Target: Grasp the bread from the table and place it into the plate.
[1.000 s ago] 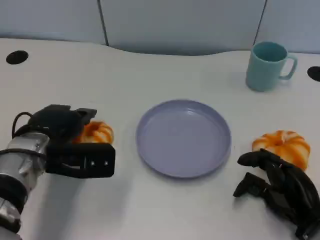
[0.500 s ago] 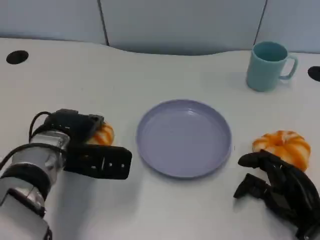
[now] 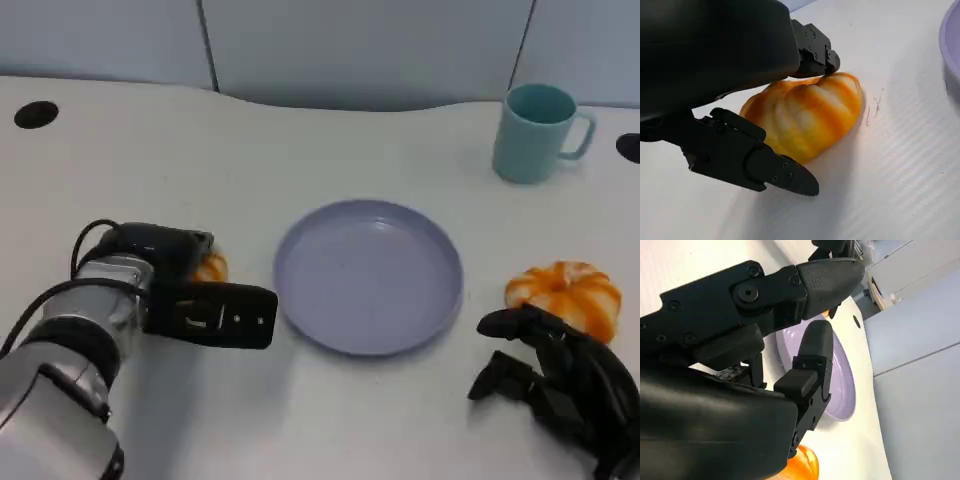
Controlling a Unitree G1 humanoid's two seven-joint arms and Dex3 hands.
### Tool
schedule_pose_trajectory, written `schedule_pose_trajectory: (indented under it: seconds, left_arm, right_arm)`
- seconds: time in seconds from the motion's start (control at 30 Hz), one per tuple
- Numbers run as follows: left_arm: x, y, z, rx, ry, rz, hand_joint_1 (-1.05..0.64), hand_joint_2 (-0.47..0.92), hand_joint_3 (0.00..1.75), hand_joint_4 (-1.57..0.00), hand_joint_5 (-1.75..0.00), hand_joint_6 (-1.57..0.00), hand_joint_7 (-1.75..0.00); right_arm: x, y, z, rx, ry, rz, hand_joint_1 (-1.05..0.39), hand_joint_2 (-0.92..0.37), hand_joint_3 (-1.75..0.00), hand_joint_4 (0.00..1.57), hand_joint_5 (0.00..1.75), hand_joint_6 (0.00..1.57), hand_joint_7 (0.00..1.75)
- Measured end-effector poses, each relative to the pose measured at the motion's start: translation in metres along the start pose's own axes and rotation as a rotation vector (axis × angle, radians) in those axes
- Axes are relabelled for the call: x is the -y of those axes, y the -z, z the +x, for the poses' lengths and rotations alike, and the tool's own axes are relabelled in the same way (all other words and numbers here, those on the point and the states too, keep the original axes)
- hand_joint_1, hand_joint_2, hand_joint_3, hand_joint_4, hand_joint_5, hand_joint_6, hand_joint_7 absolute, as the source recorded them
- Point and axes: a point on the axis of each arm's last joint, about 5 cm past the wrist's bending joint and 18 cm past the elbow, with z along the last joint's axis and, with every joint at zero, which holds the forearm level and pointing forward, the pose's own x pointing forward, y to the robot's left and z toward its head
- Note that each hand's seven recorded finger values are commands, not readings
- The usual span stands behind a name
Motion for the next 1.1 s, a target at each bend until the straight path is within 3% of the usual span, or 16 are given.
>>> schedule_pose_trajectory:
  seconds: [0.1,0.13,0.23,0.3,0.33,0.37,0.4,0.43,0.47,0.5,0.57,0.63,0.7,0.8,0.9,1.1]
  left_arm:
    - [0.004,0.001,-0.001,0.008,-0.027,-0.008,-0.25,0.92,0.17,-0.53,-0.17,-0.48,-0.07]
    - [0.004,0.001,-0.001,0.010,-0.033,-0.008,-0.24,0.92,0.23,-0.62,-0.22,-0.60,-0.08]
    - [0.007,0.002,-0.001,0.017,-0.053,-0.016,-0.24,0.92,0.28,-0.71,-0.26,-0.72,-0.08]
    - [0.009,0.003,-0.002,0.017,-0.067,-0.019,-0.37,0.92,0.15,-0.84,-0.70,-1.02,-0.09]
    - [0.011,0.003,-0.002,0.021,-0.089,-0.002,-0.38,0.92,0.16,-0.78,-0.94,-1.07,-0.12]
    - [0.013,0.002,-0.002,0.029,-0.120,0.024,-0.39,0.92,0.24,-0.72,-1.16,-1.03,-0.25]
    - [0.015,0.002,-0.003,0.035,-0.144,0.043,-0.39,0.92,0.34,-0.69,-1.26,-0.85,-0.63]
    - [0.017,0.002,-0.003,0.042,-0.162,0.061,-0.38,0.92,0.39,-0.68,-1.28,-0.75,-0.85]
    - [0.019,0.003,-0.003,0.047,-0.177,0.068,-0.37,0.92,0.44,-0.67,-1.46,-0.67,-1.05]
    - [0.021,0.003,-0.004,0.050,-0.191,0.067,-0.37,0.92,0.46,-0.66,-1.53,-0.64,-1.12]
    - [0.024,0.005,-0.005,0.058,-0.214,0.058,-0.36,0.92,0.46,-0.66,-1.59,-0.61,-1.18]
    - [0.027,0.005,-0.005,0.064,-0.234,0.045,-0.33,0.92,0.47,-0.62,-1.49,-0.65,-1.01]
    - [0.028,0.006,-0.006,0.068,-0.245,0.022,-0.31,0.92,0.49,-0.56,-1.65,-0.54,-1.35]
    - [0.029,0.007,-0.006,0.070,-0.252,-0.005,-0.31,0.92,0.51,-0.56,-1.70,-0.50,-1.44]
    - [0.029,0.008,-0.007,0.079,-0.266,-0.036,-0.25,0.92,0.43,-0.67,-1.74,-0.49,-1.67]
    - [0.032,0.012,-0.009,0.102,-0.315,-0.160,-0.19,0.90,0.49,-0.70,-1.75,-0.52,-1.75]
  right_arm:
    - [0.0002,0.001,-0.001,0.003,-0.001,0.008,-0.47,-0.92,-0.18,0.64,1.43,0.63,1.04]
    - [0.0003,0.001,-0.002,0.004,-0.002,0.009,-0.46,-0.92,-0.18,0.64,1.43,0.63,1.04]
    - [0.0003,0.001,-0.003,0.006,-0.003,0.011,-0.46,-0.92,-0.18,0.63,1.43,0.62,1.04]
    - [0.0003,0.002,-0.003,0.007,-0.003,0.010,-0.47,-0.92,-0.18,0.64,1.43,0.64,1.04]
    - [0.0003,0.002,-0.004,0.008,-0.002,0.010,-0.47,-0.92,-0.17,0.64,1.43,0.64,1.04]
    - [0.0002,0.002,-0.004,0.009,0.000,0.011,-0.47,-0.92,-0.17,0.64,1.43,0.64,1.03]
    - [0.0002,0.002,-0.004,0.010,0.001,0.011,-0.48,-0.92,-0.17,0.64,1.43,0.65,1.03]
    - [0.0002,0.002,-0.005,0.009,0.003,0.012,-0.48,-0.92,-0.17,0.64,1.43,0.65,1.03]
    - [0.0001,0.002,-0.006,0.008,0.004,0.013,-0.47,-0.92,-0.16,0.64,1.43,0.65,1.03]
    - [0.0000,0.002,-0.006,0.008,0.006,0.013,-0.47,-0.92,-0.16,0.64,1.43,0.65,1.03]
    - [-0.0001,0.002,-0.007,0.007,0.012,0.013,-0.47,-0.92,-0.16,0.64,1.43,0.65,1.03]
    - [-0.0002,0.001,-0.007,0.004,0.018,0.014,-0.47,-0.92,-0.18,0.63,1.43,0.64,1.02]
    - [-0.0002,0.001,-0.007,0.005,0.020,0.013,-0.47,-0.92,-0.18,0.63,1.44,0.64,1.02]
    - [-0.0004,0.001,-0.007,0.005,0.022,0.013,-0.47,-0.92,-0.18,0.63,1.44,0.64,1.02]
    - [-0.0004,0.001,-0.007,0.005,0.022,0.015,-0.47,-0.92,-0.16,0.62,1.44,0.65,1.03]
    - [-0.0003,0.001,-0.007,0.006,0.018,0.017,-0.48,-0.92,-0.16,0.64,1.44,0.65,1.02]
